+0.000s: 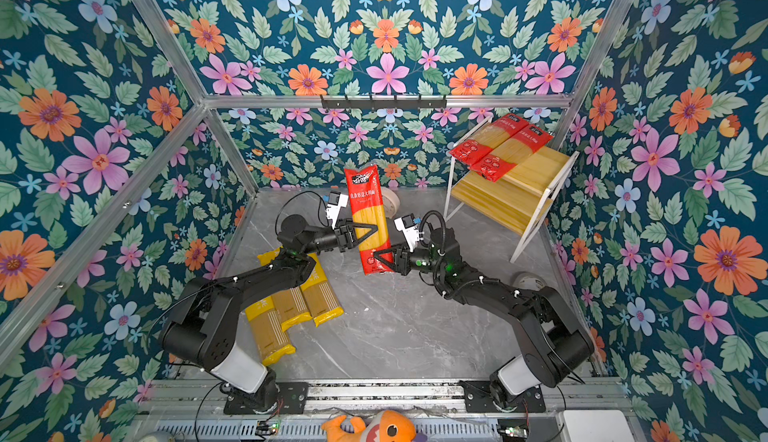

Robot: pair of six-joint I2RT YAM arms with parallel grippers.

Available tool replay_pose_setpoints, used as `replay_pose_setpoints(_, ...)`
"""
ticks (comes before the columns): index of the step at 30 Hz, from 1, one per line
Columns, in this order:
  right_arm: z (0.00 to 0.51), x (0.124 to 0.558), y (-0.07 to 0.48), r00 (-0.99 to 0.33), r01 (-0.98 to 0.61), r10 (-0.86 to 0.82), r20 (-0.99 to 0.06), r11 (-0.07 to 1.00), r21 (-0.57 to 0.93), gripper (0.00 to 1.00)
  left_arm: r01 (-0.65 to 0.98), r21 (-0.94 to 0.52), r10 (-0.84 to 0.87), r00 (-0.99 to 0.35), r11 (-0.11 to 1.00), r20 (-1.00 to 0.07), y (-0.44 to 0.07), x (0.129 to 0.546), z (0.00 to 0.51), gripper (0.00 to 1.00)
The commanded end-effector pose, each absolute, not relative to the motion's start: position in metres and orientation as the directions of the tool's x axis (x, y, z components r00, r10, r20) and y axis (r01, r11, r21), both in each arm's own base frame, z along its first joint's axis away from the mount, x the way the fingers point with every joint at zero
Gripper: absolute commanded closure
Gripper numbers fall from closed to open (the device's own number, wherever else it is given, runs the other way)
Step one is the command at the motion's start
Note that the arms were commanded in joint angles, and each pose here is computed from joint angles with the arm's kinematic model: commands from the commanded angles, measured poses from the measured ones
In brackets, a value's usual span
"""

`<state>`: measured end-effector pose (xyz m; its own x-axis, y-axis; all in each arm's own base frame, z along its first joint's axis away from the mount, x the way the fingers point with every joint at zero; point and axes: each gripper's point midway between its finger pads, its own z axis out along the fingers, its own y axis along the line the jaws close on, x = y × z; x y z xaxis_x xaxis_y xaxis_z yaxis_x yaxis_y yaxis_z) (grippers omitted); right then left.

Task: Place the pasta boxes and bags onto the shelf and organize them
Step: 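Raise the red bag upright with the right gripper while the left gripper steadies it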

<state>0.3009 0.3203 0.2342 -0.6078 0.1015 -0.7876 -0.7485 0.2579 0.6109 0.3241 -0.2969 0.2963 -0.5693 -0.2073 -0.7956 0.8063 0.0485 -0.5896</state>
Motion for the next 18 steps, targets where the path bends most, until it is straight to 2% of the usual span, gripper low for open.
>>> replay_pose_setpoints(1,0.251,0.298,0.32,-0.571,-0.778,0.138,-0.809,0.224,0.587,0.82,0.866,-0.499,-0.261,-0.486,-0.021,-0.834,-0.295,0.314,0.329,0.77)
replay_pose_setpoints(5,0.26,0.299,0.316,-0.55,-0.783,0.171,-0.817,0.236,0.576,0.94,0.859,-0.511,-0.272,-0.499,-0.03,-0.823,-0.293,0.314,0.332,0.63)
replay_pose_setpoints(9,0.275,0.301,0.315,-0.541,-0.784,0.208,-0.815,0.227,0.578,1.0,0.853,-0.521,-0.287,-0.505,-0.022,-0.814,-0.286,0.316,0.334,0.5)
replay_pose_setpoints(14,0.298,0.305,0.312,-0.52,-0.786,0.243,-0.819,0.239,0.57,1.0,0.844,-0.536,-0.321,-0.504,0.012,-0.802,-0.268,0.318,0.334,0.36)
replay_pose_setpoints(18,0.315,0.31,0.308,-0.498,-0.783,0.273,-0.823,0.266,0.562,1.0,0.83,-0.552,-0.332,-0.5,0.08,-0.8,-0.256,0.32,0.319,0.32)
